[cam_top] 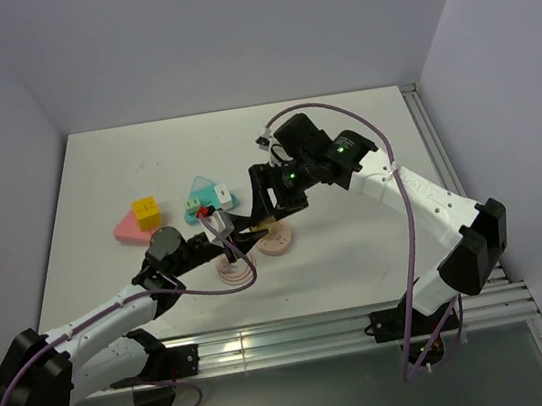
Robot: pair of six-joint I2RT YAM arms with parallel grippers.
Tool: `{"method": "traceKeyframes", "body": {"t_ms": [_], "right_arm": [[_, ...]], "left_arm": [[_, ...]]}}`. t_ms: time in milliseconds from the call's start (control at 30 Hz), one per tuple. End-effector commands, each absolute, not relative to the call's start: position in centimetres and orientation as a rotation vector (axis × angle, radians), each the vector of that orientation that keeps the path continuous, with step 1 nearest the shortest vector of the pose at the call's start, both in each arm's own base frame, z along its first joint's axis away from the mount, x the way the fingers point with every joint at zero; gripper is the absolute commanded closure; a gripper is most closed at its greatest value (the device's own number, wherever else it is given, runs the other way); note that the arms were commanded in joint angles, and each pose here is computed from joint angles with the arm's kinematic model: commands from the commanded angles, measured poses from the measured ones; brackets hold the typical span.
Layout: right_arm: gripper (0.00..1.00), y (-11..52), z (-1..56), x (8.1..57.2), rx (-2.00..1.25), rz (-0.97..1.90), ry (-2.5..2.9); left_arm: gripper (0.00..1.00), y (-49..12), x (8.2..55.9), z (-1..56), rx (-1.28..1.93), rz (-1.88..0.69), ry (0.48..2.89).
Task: Insert the plug
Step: Adjust the plug.
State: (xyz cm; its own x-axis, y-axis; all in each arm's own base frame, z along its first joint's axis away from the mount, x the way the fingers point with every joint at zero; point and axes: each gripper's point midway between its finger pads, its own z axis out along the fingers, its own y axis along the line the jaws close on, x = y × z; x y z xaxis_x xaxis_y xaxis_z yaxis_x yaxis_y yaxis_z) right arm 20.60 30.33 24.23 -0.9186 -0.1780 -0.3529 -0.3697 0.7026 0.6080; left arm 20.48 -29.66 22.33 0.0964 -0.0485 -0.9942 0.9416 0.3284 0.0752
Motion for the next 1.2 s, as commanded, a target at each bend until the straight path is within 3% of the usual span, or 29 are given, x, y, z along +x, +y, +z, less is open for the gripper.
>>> {"method": "traceKeyframes", "body": {"t_ms": [0, 367, 567, 733, 767, 867, 933, 1167], "right_arm": [[0.31, 30.6, 23.9, 20.7, -0.459, 1.057, 2.641], [0.39, 30.7, 22.6, 20.7, -0.459, 1.051, 2.674], [0.68, 31.0, 22.4, 20.9, -0.461, 1.061, 2.674], [0.75, 31.0, 22.8, 21.2, -0.445, 1.053, 2.655], [0.8, 31.0, 22.9, 21.4, -0.44, 1.046, 2.652], [0.83, 30.7, 23.4, 21.9, -0.413, 1.023, 2.62], [0.84, 30.4, 23.8, 22.2, -0.394, 1.014, 2.603], [0.88, 29.3, 24.3, 22.9, -0.35, 0.974, 2.576]], "left_arm": [[1.0, -29.8, 19.8, 24.1, 0.981, -0.931, 1.154], [1.0, -30.0, 20.0, 24.0, 0.986, -0.931, 1.166], [1.0, -30.0, 20.0, 24.0, 0.989, -0.933, 1.167], [0.97, -30.1, 20.2, 23.8, 0.991, -0.928, 1.179], [0.94, -30.1, 20.2, 23.8, 0.99, -0.928, 1.176], [0.74, -29.9, 20.0, 23.9, 0.984, -0.928, 1.166], [0.7, -29.7, 20.0, 24.0, 0.975, -0.925, 1.165], [0.42, -29.4, 19.8, 24.1, 0.955, -0.924, 1.159]]}}
